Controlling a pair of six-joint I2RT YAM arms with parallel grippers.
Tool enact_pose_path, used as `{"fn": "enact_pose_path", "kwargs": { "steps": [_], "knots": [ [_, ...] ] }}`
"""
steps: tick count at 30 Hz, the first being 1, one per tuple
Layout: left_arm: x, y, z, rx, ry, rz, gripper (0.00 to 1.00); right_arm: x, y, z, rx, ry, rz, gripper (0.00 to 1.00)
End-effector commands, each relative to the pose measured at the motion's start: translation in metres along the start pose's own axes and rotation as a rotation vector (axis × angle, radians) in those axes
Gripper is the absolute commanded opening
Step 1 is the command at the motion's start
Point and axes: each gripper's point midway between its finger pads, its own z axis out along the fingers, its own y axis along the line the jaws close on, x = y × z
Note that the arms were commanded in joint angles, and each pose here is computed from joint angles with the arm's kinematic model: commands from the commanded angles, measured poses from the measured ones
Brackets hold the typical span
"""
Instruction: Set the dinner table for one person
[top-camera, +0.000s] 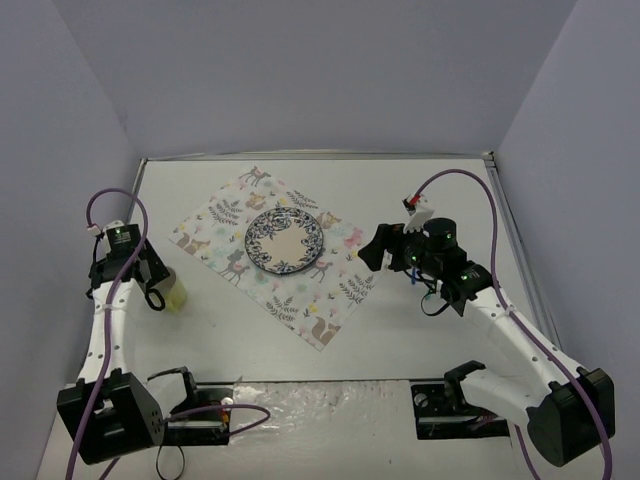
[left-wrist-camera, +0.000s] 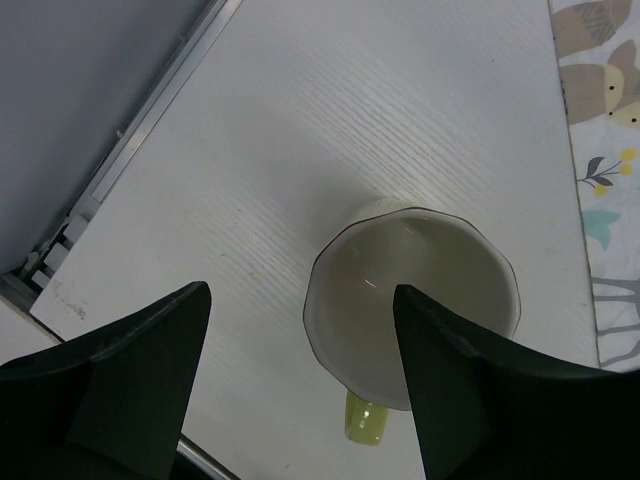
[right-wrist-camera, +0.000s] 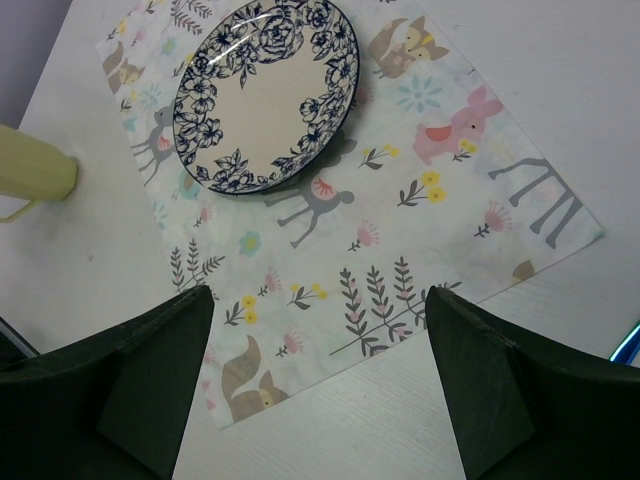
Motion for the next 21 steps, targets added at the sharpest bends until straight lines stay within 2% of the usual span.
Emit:
{"fn": "enact_pose_path", "kwargs": {
  "steps": [1, 6, 16, 21],
  "knots": [
    [-0.022, -0.010, 0.005, 0.049, -0.073, -0.002, 0.59, -0.016, 0.014, -0.006, -0.048, -0.068, -0.030, 0.84],
    [-0.020, -0.013, 0.011, 0.056, -0.053, 0.012, 0.46, -0.016, 0.017, -0.008, -0.059, -0.074, -0.040, 0.84],
    [-0.007, -0.013, 0.023, 0.049, -0.009, 0.028, 0.30, -0.014, 0.015, -0.009, -0.049, -0.075, -0.037, 0.84],
    [-0.010, -0.014, 0.019, 0.055, -0.021, 0.026, 0.07, -0.015, 0.015, -0.009, -0.045, -0.077, -0.039, 0.84]
  ]
}}
